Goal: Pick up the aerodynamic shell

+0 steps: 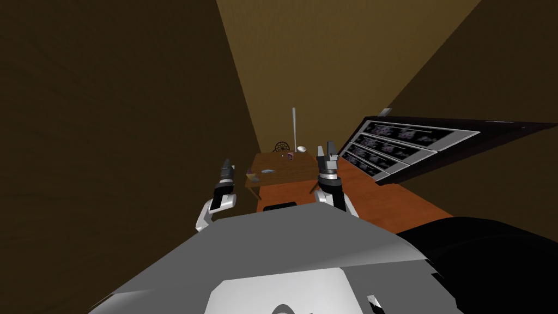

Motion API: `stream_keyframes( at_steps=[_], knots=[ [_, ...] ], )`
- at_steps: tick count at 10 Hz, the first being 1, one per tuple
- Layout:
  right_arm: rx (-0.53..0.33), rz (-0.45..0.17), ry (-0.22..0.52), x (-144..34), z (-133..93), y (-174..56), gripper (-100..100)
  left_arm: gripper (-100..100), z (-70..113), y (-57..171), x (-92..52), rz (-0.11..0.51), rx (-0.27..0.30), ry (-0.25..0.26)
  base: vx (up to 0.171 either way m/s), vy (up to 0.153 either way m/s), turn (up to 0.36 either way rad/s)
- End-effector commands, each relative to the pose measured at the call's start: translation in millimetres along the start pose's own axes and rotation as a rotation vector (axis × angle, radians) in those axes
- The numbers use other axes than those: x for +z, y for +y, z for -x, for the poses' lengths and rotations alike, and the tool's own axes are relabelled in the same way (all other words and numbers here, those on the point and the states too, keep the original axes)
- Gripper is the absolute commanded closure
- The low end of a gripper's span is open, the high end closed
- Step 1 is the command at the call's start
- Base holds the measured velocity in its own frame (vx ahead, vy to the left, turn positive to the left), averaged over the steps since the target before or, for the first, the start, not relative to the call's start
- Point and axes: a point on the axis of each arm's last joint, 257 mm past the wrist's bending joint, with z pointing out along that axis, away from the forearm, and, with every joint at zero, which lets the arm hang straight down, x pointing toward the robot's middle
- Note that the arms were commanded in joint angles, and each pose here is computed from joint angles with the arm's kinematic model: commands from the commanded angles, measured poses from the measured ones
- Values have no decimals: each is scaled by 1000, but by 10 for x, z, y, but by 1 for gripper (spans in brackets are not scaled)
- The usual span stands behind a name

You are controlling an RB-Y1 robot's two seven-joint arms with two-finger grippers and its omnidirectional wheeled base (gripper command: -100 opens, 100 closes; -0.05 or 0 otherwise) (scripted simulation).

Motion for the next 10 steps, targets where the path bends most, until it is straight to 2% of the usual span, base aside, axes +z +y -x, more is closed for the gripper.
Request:
stream_keyframes(
  at_steps=[1,3,4,6,7,8,9,10],
  knots=[
    [0,0,0,0,0,0,0,-100,18,164,34,39,-5,-3,21,-45,-23],
    [0,0,0,0,0,0,0,-100,73,461,133,115,-23,-16,17,-44,-97],
    [0,0,0,0,0,0,0,-100,70,523,120,128,-23,-16,19,-38,-62],
    [0,0,0,0,0,0,0,-100,128,821,207,208,-44,-34,23,-55,-121],
    [0,0,0,0,0,0,0,-100,124,897,184,224,-44,-34,14,-48,-36],
    [0,0,0,0,0,0,0,-100,150,1070,212,269,-57,-44,16,-43,-83],
    [0,0,0,0,0,0,0,-100,149,1091,205,274,-57,-44,12,-31,-52],
    [0,0,0,0,0,0,0,-100,178,1209,249,309,-69,-55,15,-43,-114]
  ],
)
